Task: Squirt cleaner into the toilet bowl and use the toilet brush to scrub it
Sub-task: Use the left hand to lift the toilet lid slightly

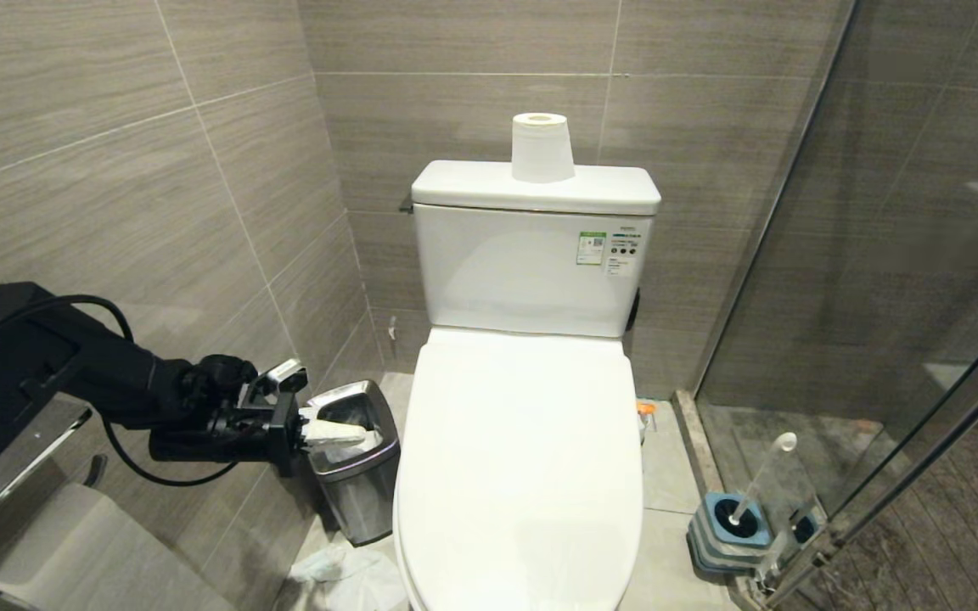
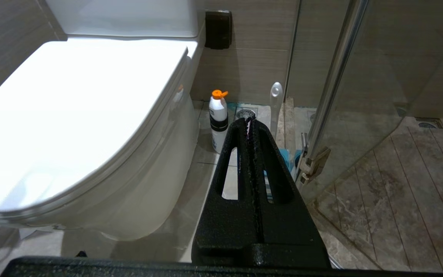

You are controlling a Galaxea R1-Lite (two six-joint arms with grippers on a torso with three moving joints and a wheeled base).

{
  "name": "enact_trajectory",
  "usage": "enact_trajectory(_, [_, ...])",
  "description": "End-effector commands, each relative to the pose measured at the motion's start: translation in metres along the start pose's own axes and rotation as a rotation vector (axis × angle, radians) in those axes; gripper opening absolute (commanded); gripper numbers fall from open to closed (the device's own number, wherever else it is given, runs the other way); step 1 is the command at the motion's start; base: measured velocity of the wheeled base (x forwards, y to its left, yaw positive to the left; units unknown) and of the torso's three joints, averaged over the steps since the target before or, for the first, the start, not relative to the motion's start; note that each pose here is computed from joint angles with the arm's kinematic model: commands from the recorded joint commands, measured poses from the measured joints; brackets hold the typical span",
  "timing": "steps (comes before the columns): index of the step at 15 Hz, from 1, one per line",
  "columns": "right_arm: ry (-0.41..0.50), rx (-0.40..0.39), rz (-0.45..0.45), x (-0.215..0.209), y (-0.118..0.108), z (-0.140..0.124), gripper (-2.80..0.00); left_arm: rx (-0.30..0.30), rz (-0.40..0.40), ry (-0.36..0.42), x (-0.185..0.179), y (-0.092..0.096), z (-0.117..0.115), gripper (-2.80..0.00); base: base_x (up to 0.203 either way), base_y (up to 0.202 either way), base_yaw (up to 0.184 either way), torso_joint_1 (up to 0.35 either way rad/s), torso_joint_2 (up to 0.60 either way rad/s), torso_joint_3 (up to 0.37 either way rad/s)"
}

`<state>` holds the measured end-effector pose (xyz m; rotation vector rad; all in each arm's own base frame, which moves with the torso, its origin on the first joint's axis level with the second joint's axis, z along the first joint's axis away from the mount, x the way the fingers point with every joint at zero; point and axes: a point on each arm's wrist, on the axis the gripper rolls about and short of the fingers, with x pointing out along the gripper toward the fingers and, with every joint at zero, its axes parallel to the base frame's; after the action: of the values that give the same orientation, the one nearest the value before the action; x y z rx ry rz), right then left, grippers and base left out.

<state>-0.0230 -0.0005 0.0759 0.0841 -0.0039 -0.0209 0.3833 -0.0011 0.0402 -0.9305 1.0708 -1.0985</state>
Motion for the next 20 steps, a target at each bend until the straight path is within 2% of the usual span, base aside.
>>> enact_trajectory(1, [0.001, 0.0, -0.001, 0.0, 0.0, 0.0, -2.8, -0.01, -0.008, 0.004, 0.001, 0.001, -0.002, 0.0, 0.0, 0.0, 0.0, 0.0, 0.0, 0.0])
enact_trajectory(6, [0.0, 0.0, 0.0, 0.0, 0.0, 0.0, -2.8, 0.048, -0.008, -0.003, 0.003, 0.006, 0.0, 0.0, 0.0, 0.0, 0.0, 0.0, 0.0, 0.0])
enact_trajectory(9, [0.0, 0.0, 0.0, 0.0, 0.0, 0.0, -2.8, 0.045, -0.008, -0.003, 0.005, 0.016, 0.0, 0.0, 0.0, 0.0, 0.0, 0.0, 0.0, 0.0])
enact_trajectory(13, [0.001, 0.0, -0.001, 0.0, 0.0, 0.0, -2.8, 0.037, -0.001, -0.004, 0.005, 0.021, -0.005, 0.0, 0.0, 0.0, 0.0, 0.0, 0.0, 0.0])
enact_trajectory(15, [-0.001, 0.0, 0.0, 0.0, 0.0, 0.0, -2.8, 0.089, 0.004, -0.015, 0.005, 0.021, -0.008, 0.0, 0.0, 0.0, 0.0, 0.0, 0.0, 0.0])
enact_trajectory(18, [-0.001, 0.0, 0.0, 0.0, 0.0, 0.0, -2.8, 0.233, 0.039, -0.054, 0.004, 0.029, -0.009, 0.0, 0.0, 0.0, 0.0, 0.0, 0.0, 0.0])
enact_trajectory(20, [-0.001, 0.0, 0.0, 0.0, 0.0, 0.0, -2.8, 0.243, 0.074, -0.067, 0.0, 0.032, -0.009, 0.0, 0.0, 0.0, 0.0, 0.0, 0.0, 0.0])
